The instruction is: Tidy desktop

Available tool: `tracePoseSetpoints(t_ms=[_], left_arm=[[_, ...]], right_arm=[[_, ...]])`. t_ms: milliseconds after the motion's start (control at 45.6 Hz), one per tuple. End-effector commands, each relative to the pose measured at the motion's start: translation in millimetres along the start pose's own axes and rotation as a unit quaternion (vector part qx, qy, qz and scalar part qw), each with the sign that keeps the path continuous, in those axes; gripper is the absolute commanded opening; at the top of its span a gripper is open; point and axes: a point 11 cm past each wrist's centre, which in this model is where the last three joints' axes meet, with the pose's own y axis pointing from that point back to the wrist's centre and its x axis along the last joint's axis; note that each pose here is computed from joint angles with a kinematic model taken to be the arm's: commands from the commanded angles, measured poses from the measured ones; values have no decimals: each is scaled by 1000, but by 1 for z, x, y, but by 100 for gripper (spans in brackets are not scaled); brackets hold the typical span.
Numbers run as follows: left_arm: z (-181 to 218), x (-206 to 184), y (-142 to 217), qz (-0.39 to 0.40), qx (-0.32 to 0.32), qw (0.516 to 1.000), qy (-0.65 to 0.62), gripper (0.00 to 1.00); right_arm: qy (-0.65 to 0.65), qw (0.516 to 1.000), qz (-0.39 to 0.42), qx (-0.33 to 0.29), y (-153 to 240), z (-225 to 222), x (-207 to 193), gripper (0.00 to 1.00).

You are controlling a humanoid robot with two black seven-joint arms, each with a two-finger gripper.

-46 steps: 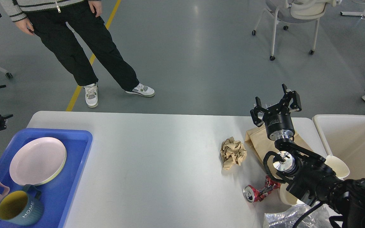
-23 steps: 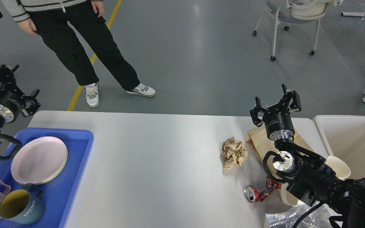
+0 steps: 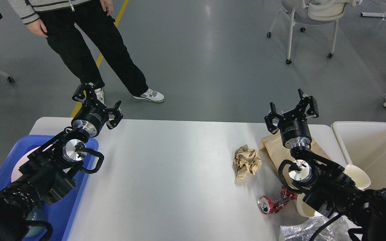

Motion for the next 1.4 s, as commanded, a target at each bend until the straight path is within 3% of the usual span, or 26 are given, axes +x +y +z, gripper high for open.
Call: tracePoseSetpoints(t_ms=[0, 263, 570, 876, 1380], left_arm=[[-18, -14, -3, -9, 6, 1000, 26, 98], [-17, -20, -2, -15, -35, 999, 21, 98], [-6, 19, 21, -28, -53, 998, 36, 98], [0, 22, 23, -22, -91, 995, 36, 98], [-1, 22, 23, -21, -93, 995, 37, 98]], right_arm=[[0, 1000, 0, 0, 0, 0, 0, 100], [0, 1000, 0, 1, 0, -1, 0, 100], [0, 1000, 0, 0, 0, 0, 0, 100], [-1, 1000, 0, -1, 0, 1, -1, 100], [0, 1000, 0, 1, 0, 0, 0, 100]])
